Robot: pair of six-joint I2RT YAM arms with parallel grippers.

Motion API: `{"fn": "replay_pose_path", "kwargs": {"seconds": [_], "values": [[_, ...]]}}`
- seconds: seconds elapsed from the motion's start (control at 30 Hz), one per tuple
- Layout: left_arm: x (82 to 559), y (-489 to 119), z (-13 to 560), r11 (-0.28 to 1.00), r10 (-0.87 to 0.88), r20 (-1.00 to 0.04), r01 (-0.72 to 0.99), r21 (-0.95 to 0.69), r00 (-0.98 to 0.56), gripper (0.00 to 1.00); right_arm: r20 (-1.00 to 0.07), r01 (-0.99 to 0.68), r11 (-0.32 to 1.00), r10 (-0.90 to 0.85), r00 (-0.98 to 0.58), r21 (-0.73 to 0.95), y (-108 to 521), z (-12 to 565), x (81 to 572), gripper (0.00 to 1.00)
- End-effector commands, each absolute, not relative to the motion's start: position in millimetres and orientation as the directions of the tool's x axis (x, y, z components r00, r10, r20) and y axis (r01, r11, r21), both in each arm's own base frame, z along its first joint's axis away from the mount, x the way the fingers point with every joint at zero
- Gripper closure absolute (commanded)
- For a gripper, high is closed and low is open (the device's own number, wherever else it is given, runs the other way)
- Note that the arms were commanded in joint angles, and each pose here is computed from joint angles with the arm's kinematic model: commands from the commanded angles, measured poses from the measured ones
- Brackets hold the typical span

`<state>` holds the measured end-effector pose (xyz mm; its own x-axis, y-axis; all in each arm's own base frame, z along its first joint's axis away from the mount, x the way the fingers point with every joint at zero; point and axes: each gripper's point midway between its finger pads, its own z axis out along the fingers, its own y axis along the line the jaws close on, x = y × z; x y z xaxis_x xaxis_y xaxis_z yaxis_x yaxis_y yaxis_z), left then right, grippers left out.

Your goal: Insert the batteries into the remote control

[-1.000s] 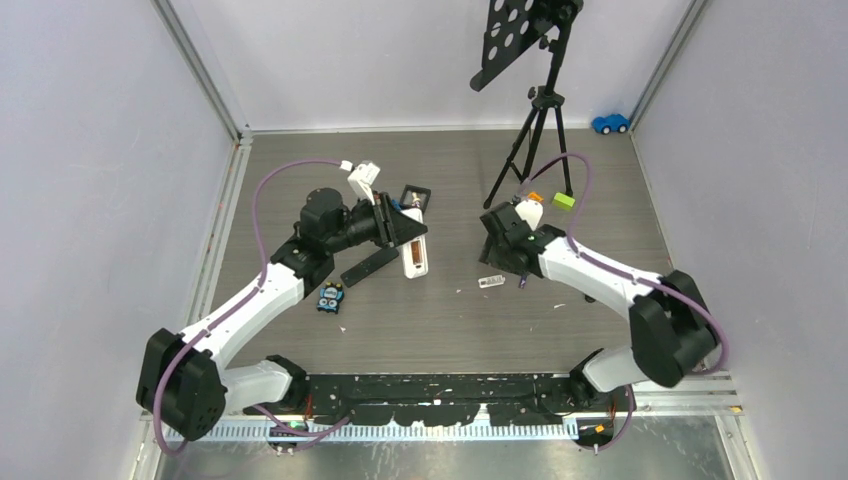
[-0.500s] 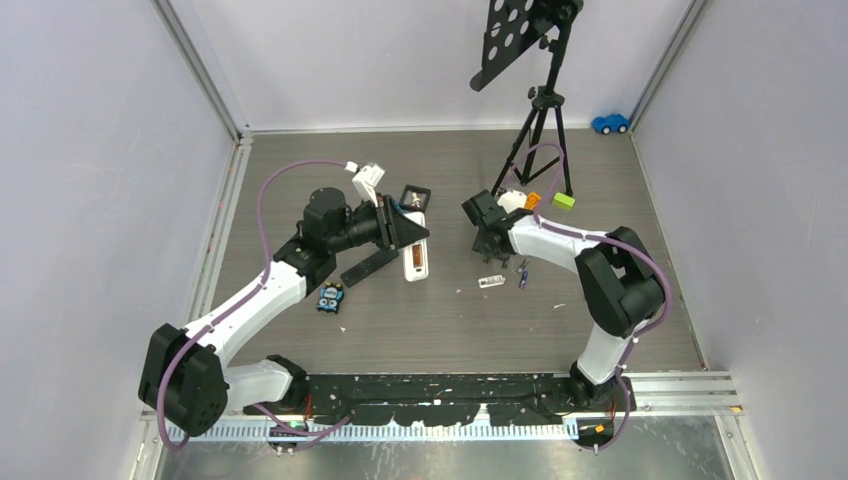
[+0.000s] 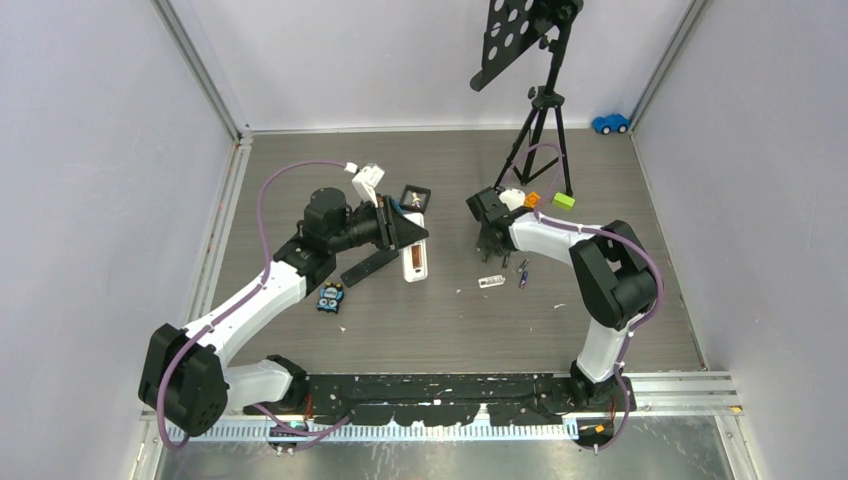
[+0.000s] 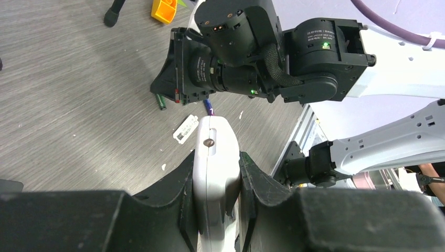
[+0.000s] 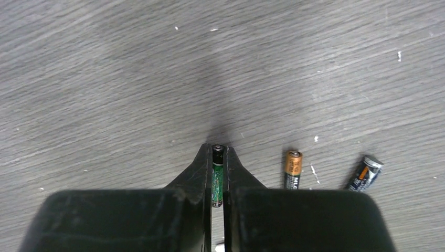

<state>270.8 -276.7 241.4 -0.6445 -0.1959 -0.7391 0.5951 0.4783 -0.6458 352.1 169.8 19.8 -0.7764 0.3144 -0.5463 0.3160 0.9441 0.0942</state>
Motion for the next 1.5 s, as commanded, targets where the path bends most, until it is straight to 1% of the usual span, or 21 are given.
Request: {"fn": "replay_pose_path", "kwargs": {"seconds": [0.0,0.13,0.23,0.43,0.53,0.67,0.77,0.83,0.97,1.13,1.47], "values": [[277.4,-276.7,257.4,0.485,-0.200,-0.757,0.608,-0.629,-0.623,1.00,-0.587,0.250,0.956,0.293,-0.755,0.155,181.0,34.0,361.1,0.97],[280.9,-280.0,262.0,0.479,-0.204,-0.745,0.599,-0.642,-0.635,1.00,-0.658,0.158,0.956,0.286,-0.697,0.248,193.0,72.4,365.3,0.98],[283.3,-283.5,262.8,0.469,-0.211,-0.724,0.582,-0.664,-0.657,1.00,-0.718,0.042,0.936,0.297,-0.630,0.350,211.8,113.3,363.8,0.98],[287.5,-297.8,249.2,0.410,-0.224,-0.627,0.512,-0.755,-0.746,1.00,-0.811,-0.225,0.846,0.336,-0.479,0.484,239.8,201.7,341.0,0.97],[290.9,-302.9,244.5,0.379,-0.259,-0.566,0.457,-0.805,-0.783,1.00,-0.829,-0.346,0.779,0.372,-0.416,0.523,253.4,242.6,320.2,0.97],[294.5,-307.2,240.7,0.335,-0.312,-0.486,0.384,-0.861,-0.816,1.00,-0.839,-0.446,0.714,0.412,-0.355,0.540,267.3,278.8,294.8,0.95],[295.1,-309.1,235.8,0.317,-0.330,-0.424,0.325,-0.891,-0.843,1.00,-0.853,-0.495,0.695,0.404,-0.331,0.521,277.9,287.9,281.5,0.95],[290.0,-311.8,238.9,0.291,-0.311,-0.398,0.313,-0.904,-0.863,1.00,-0.871,-0.515,0.703,0.379,-0.313,0.491,284.0,287.5,275.9,0.95],[282.5,-308.9,239.8,0.310,-0.295,-0.354,0.261,-0.914,-0.887,1.00,-0.890,-0.539,0.709,0.340,-0.305,0.456,292.5,283.2,266.6,0.94],[278.1,-307.1,245.5,0.326,-0.281,-0.343,0.247,-0.912,-0.896,1.00,-0.904,-0.548,0.720,0.312,-0.293,0.426,294.2,275.3,262.1,0.94],[273.8,-312.2,253.9,0.281,-0.259,-0.302,0.228,-0.932,-0.917,1.00,-0.903,-0.553,0.716,0.298,-0.309,0.426,293.3,258.1,256.0,0.92]]}}
